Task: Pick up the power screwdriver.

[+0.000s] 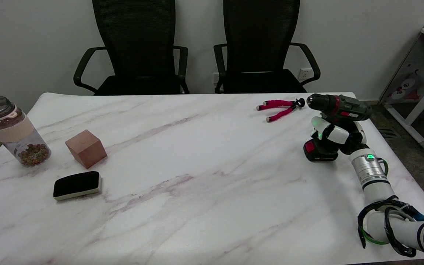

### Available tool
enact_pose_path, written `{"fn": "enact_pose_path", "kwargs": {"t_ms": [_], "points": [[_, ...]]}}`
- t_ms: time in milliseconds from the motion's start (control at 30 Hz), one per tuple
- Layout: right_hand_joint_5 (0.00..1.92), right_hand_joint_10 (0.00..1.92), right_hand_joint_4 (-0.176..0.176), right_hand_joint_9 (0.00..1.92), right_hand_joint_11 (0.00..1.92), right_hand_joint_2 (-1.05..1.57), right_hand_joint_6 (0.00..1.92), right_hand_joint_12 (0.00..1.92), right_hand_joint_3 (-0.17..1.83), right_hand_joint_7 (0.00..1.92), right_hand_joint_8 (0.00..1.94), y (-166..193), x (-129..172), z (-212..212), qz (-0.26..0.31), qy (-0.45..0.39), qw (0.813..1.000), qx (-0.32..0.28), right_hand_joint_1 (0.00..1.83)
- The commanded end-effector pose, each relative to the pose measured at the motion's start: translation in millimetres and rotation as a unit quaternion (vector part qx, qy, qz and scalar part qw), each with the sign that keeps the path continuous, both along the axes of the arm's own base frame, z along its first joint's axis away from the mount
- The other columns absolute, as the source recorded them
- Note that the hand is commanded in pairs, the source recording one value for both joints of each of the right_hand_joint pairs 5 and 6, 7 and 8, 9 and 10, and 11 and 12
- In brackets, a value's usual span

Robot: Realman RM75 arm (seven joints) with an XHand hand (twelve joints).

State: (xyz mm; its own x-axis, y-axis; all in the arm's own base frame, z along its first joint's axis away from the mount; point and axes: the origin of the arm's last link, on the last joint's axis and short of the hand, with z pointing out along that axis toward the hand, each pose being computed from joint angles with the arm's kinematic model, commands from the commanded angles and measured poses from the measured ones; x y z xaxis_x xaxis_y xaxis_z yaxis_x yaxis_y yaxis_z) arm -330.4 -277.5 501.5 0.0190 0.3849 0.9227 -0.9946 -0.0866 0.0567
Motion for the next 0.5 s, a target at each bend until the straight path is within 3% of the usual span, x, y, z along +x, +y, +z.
{"fn": "enact_pose_path", "kwargs": {"t_ms": [33, 167, 200, 233, 500], "points": [[1.38, 1.78, 0.004, 1.78, 1.81, 0.64, 1.38, 1.81, 0.87, 1.38, 1.38, -1.9, -2.8, 3.4, -0.001, -0.01, 1.0, -0.018, 1.01], [1.58, 1.9, 0.017, 1.9, 1.9, 0.79, 1.58, 1.9, 0.82, 1.58, 1.58, -3.1, -1.7, 3.8, 0.001, -0.01, 1.0, -0.018, 0.98], [1.65, 1.92, 0.056, 1.92, 1.92, 0.83, 1.65, 1.92, 0.81, 1.65, 1.65, -3.3, -1.6, 3.8, 0.002, -0.01, 1.0, -0.018, 0.97], [1.71, 1.92, 0.176, 1.92, 1.92, 0.85, 1.71, 1.92, 0.79, 1.71, 1.71, -3.7, -1.2, 3.8, 0.002, -0.011, 1.0, -0.018, 0.96], [1.92, 1.92, 0.176, 1.92, 1.92, 0.81, 1.92, 1.92, 0.75, 1.92, 1.92, -11.1, 5.1, -1.7, 0.016, -0.016, 1.0, -0.012, 0.96]]}}
